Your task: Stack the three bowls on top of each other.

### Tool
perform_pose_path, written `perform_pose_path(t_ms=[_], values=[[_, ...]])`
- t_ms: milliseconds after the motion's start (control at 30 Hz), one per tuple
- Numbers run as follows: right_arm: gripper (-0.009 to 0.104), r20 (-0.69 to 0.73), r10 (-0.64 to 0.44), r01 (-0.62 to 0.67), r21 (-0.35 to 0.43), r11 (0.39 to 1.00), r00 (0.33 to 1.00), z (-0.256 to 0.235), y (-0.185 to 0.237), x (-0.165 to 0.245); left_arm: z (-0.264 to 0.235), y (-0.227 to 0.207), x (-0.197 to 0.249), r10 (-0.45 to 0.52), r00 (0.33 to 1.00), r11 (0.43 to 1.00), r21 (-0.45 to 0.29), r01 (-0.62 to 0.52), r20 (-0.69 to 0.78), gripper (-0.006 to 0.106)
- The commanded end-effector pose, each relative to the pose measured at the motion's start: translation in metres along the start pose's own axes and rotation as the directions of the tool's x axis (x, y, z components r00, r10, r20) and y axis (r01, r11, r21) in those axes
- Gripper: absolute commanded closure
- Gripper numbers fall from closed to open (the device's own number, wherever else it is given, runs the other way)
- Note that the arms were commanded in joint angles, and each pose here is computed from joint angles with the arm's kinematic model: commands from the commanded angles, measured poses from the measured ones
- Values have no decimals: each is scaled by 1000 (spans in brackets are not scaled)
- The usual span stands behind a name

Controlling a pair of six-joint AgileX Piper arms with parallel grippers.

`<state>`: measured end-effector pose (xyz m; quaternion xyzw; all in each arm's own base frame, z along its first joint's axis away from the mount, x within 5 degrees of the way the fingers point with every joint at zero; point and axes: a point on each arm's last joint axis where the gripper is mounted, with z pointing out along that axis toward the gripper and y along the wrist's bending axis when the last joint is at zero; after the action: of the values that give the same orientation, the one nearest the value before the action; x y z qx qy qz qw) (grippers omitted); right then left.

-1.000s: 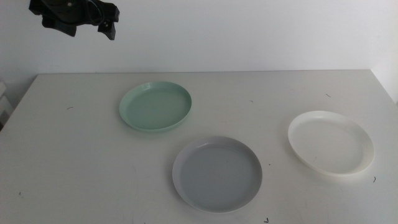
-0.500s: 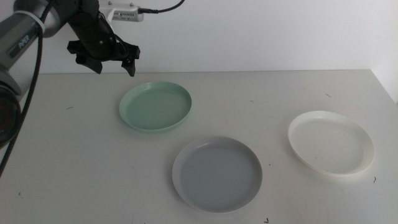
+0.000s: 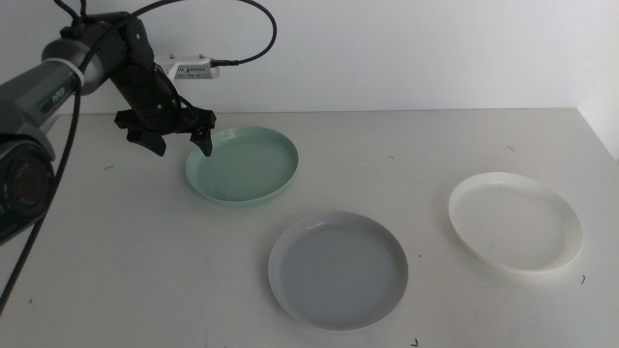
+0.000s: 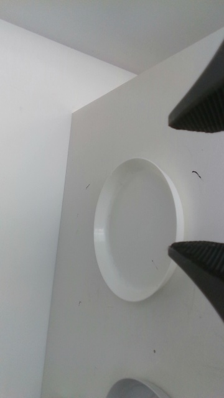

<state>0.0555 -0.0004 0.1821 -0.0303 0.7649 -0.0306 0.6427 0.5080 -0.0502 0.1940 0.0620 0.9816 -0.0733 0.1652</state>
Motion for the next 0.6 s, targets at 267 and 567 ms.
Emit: perform_pose_path(t_ms=[267, 567], values=[[50, 109, -15, 13, 21, 1000, 994, -3, -2, -10, -12, -4, -15, 6, 991, 999, 45, -12, 133, 21], [50, 109, -15, 13, 21, 1000, 994, -3, -2, -10, 0, -3, -12, -3, 994, 999, 50, -2, 107, 54]])
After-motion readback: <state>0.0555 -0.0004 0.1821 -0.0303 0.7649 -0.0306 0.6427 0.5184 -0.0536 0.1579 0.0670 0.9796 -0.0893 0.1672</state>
